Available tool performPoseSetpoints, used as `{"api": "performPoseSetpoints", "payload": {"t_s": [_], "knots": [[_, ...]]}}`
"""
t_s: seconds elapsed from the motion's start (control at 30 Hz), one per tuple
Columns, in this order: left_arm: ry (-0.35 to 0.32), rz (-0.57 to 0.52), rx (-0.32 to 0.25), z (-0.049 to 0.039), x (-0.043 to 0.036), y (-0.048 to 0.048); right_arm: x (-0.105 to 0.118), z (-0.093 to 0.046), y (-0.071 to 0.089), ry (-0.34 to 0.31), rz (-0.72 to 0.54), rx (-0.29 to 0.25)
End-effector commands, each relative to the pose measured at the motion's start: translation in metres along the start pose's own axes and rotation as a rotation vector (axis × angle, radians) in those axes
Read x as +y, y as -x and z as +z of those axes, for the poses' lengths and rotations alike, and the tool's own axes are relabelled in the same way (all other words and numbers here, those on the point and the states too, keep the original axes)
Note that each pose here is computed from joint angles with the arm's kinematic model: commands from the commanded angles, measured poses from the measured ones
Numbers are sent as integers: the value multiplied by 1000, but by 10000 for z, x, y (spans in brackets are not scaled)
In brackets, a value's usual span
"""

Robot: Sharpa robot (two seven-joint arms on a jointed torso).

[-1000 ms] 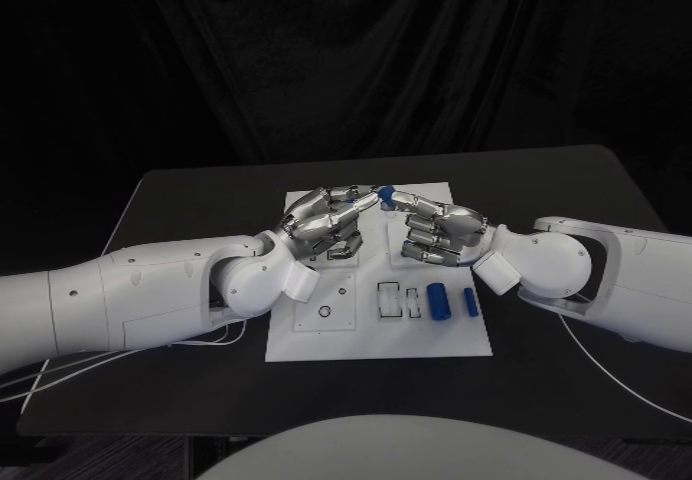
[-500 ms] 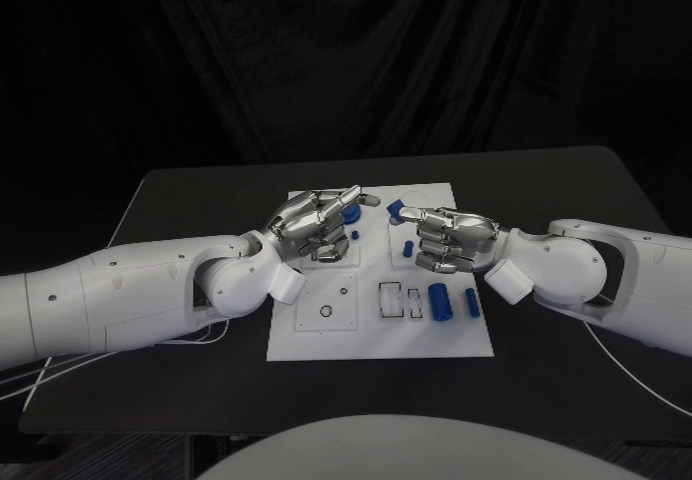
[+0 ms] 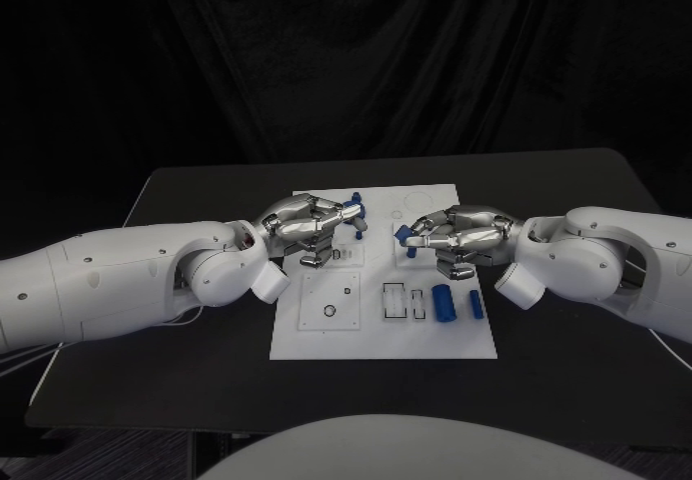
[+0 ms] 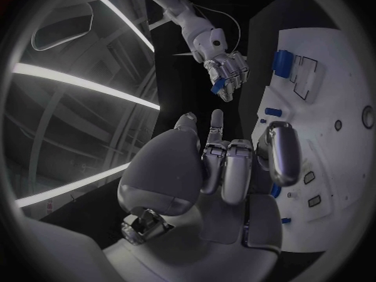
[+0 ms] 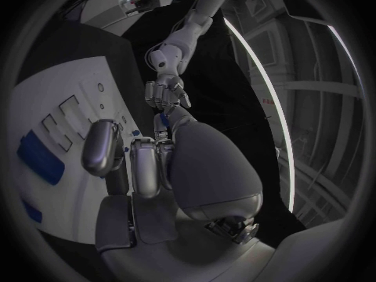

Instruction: Assemble the parts on the task board

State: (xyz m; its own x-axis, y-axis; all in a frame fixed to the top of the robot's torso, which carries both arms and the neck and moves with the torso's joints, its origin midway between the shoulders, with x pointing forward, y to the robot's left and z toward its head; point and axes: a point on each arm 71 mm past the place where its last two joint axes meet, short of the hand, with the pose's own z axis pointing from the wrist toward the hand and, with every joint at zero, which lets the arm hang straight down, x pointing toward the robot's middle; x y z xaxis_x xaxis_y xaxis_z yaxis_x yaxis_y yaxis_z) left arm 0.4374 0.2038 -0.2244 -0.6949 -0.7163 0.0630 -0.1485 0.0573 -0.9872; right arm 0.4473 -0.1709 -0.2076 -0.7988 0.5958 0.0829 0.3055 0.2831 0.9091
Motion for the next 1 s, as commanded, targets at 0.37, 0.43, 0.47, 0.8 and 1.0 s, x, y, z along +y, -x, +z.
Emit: {"api": "performPoseSetpoints", "payload": {"t_s": [0.37, 0.43, 0.47, 0.8, 1.0], "knots": [[181, 319, 206, 98, 1, -147, 96, 65, 8, -293, -395, -15], [179, 344, 217, 109, -2, -163, 98, 93, -14, -315, -411, 4], [175, 359, 222, 117, -6, -173, 99, 111, -29, -328, -420, 16], [168, 433, 254, 185, -7, -230, 119, 244, -169, -371, -462, 91], [198, 492, 267, 210, 23, -233, 134, 270, -227, -356, -468, 111]]}}
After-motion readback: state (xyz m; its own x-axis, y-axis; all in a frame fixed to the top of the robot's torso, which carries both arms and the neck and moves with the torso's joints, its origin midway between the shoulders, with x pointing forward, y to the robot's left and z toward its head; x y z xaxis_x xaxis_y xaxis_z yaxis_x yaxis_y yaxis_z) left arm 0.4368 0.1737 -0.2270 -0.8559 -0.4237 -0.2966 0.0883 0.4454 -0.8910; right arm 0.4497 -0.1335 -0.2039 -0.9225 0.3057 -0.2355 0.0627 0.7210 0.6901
